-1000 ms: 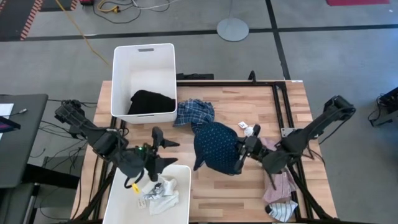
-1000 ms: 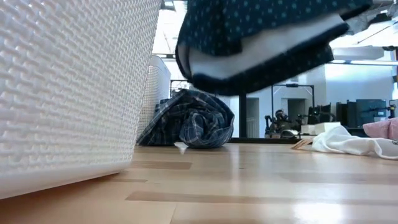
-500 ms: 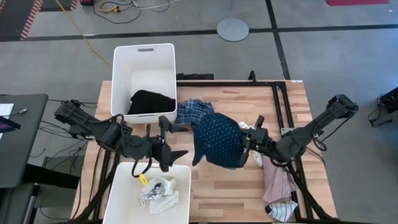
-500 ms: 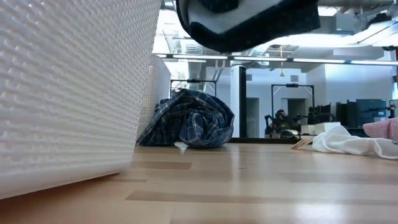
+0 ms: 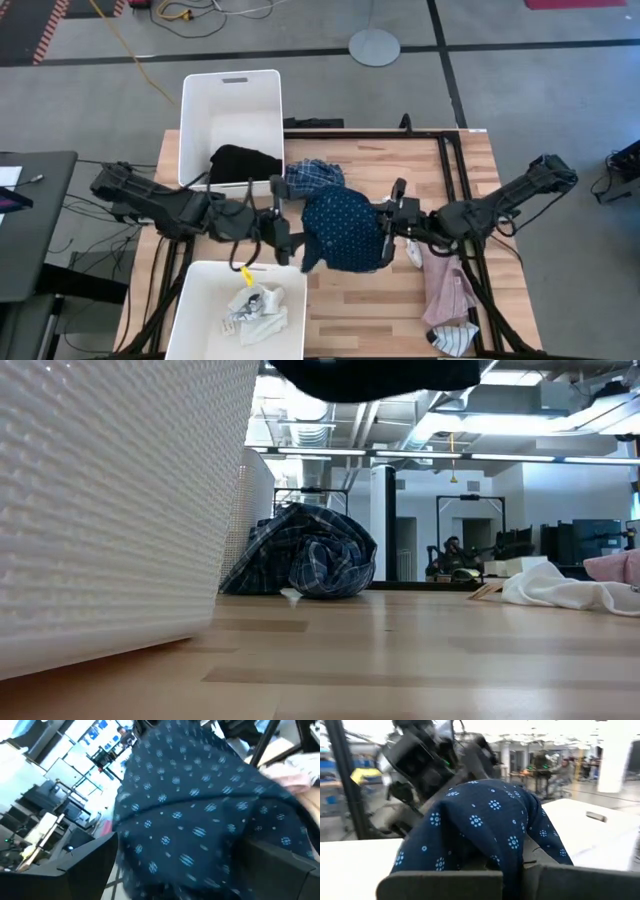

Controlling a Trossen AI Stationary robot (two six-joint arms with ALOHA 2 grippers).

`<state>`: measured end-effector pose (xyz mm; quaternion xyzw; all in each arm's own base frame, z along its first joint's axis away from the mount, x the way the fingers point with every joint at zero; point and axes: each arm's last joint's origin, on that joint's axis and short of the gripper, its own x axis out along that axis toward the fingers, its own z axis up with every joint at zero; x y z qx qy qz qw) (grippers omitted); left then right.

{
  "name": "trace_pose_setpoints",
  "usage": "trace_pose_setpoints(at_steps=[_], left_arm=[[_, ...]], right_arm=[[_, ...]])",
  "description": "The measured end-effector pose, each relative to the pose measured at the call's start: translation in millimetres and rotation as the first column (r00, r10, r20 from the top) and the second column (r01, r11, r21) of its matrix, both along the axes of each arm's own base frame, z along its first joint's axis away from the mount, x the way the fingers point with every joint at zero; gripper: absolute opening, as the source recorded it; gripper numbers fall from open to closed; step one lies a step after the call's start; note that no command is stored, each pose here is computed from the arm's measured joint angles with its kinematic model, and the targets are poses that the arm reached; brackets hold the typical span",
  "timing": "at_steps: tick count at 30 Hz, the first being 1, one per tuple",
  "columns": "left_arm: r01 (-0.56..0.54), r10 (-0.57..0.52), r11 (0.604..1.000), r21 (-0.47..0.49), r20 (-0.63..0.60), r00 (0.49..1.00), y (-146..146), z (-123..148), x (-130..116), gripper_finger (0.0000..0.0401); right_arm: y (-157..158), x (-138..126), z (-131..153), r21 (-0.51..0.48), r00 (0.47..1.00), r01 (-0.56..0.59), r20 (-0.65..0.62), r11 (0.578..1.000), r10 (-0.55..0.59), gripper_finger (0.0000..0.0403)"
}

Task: Sort clothes
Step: Put the blue shirt into the top white bin

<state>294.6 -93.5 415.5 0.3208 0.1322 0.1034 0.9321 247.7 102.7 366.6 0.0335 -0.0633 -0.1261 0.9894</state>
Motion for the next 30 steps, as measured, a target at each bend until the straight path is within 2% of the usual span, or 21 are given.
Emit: trace_pose_setpoints(at_steps=[7,9,11,15,20,21,30], left_arm=[[-0.042,0.042,0.999,0.032,-0.018,0.999,8,-13,21,0.0382],[-0.041,0.042,0.998,0.053,-0.017,0.999,8,-13,23,0.0368],[-0.027,0.029,0.997,0.070,-0.024,0.999,6,-14,24,0.0338],[-0.013,0.013,0.997,0.078,0.003,1.000,3,-11,23,0.0223],[-0.004,0.004,0.992,0.124,-0.002,1.000,3,-10,23,0.0037],[-0.003,0.004,0.992,0.128,-0.004,1.000,3,-10,23,0.0020],[0.000,0.000,0.986,0.167,-0.002,1.000,4,-6,21,0.0005]], right_arm=[[0,7,-4,-0.017,0.999,-0.046,-0.002,0.999,0.046,0.0009],[1,7,-5,-0.023,0.999,-0.049,-0.016,0.999,0.049,0.0009],[1,7,-7,-0.028,0.998,-0.049,-0.034,0.998,0.048,0.0009],[0,7,-9,-0.040,0.998,-0.032,-0.064,0.999,0.029,0.0009],[-4,9,-15,-0.041,0.994,-0.013,-0.109,0.999,0.008,0.0011],[-5,9,-16,-0.042,0.993,-0.010,-0.120,0.999,0.005,0.0014],[-5,9,-27,-0.020,0.977,-0.009,-0.213,1.000,0.004,0.0057]])
